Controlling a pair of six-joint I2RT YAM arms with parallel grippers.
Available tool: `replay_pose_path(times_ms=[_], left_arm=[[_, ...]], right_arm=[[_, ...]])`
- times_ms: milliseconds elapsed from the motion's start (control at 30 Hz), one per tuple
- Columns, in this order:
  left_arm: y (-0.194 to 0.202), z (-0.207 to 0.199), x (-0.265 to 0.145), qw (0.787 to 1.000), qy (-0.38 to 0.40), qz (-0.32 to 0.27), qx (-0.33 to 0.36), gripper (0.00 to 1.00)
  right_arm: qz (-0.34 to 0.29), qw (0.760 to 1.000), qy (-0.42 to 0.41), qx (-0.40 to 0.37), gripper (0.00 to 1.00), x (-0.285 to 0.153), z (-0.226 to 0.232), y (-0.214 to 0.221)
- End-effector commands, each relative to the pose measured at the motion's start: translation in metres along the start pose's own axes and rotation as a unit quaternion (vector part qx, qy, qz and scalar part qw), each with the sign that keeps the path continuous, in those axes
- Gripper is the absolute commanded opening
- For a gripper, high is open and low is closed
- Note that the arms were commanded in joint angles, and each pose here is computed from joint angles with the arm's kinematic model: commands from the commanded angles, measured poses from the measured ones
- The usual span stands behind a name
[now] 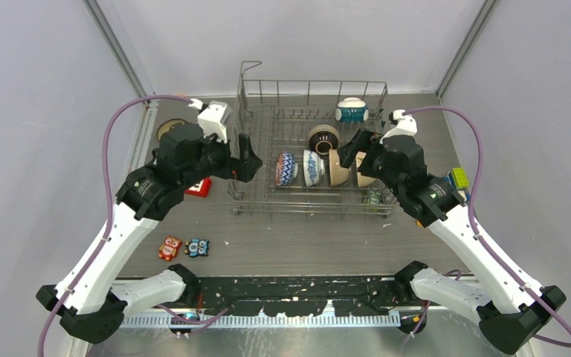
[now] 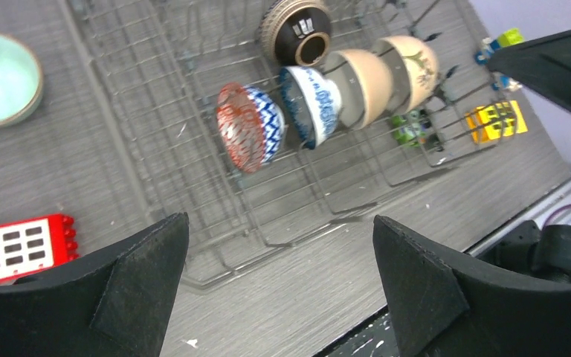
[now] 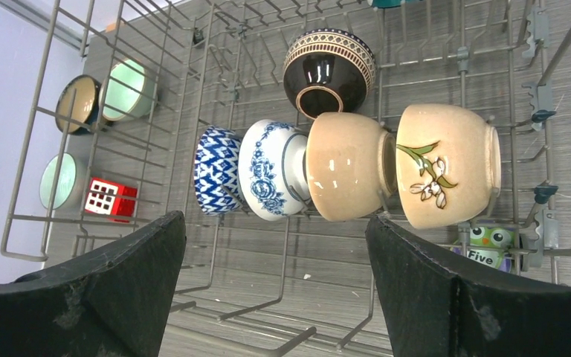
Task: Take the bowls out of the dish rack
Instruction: Pick up the bowl from the dish rack.
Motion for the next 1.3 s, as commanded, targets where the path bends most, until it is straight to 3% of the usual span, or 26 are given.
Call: replay_pose_path(times_ms=[0, 167, 333, 467, 700, 900, 1033, 1267], left_arm=[[-0.036, -0.013, -0.012, 0.999, 0.010, -0.050, 0.010, 0.95], [-0.050, -0.038, -0.001, 0.995, 0.074, -0.061, -0.011, 0.94], [-0.044, -0.076, 0.034, 0.991, 0.129, -0.022, -0.027, 0.92], [-0.038, -0.092, 0.062, 0.991, 0.128, 0.007, -0.034, 0.91], [-0.026, -0.089, 0.115, 0.994, 0.085, 0.071, -0.022, 0.83], [0.002, -0.055, 0.156, 0.992, 0.007, 0.129, -0.010, 0.75], [0.020, -0.036, 0.175, 0.987, 0.011, 0.155, -0.047, 0.64], [0.032, -0.034, 0.194, 0.978, 0.046, 0.196, -0.048, 0.60]], right_arm=[[-0.007, 1.000, -0.029, 0.010, 0.94, -0.002, 0.012, -0.006], [-0.004, 1.000, -0.019, 0.000, 0.94, -0.005, 0.005, -0.003], [0.009, 1.000, -0.012, 0.006, 0.94, -0.001, -0.002, 0.007], [0.007, 1.000, -0.016, 0.018, 0.94, -0.002, -0.005, 0.012], [0.007, 0.999, -0.021, 0.023, 0.94, -0.009, -0.013, 0.017], [0.013, 0.999, -0.028, 0.029, 0.94, -0.015, -0.018, 0.024], [0.013, 0.999, -0.034, 0.028, 0.94, -0.020, -0.021, 0.026], [0.010, 0.999, -0.037, 0.025, 0.94, -0.024, -0.024, 0.027]])
Point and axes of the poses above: each gripper's point midway between its finger pads, its own x axis out along the fingers, its own z axis along the line the jaws close on, y = z × x, the point moved 2 cm from there along -x, back along the fingers, and after that the axes turned 14 degrees about x, right-handed, at the moved point
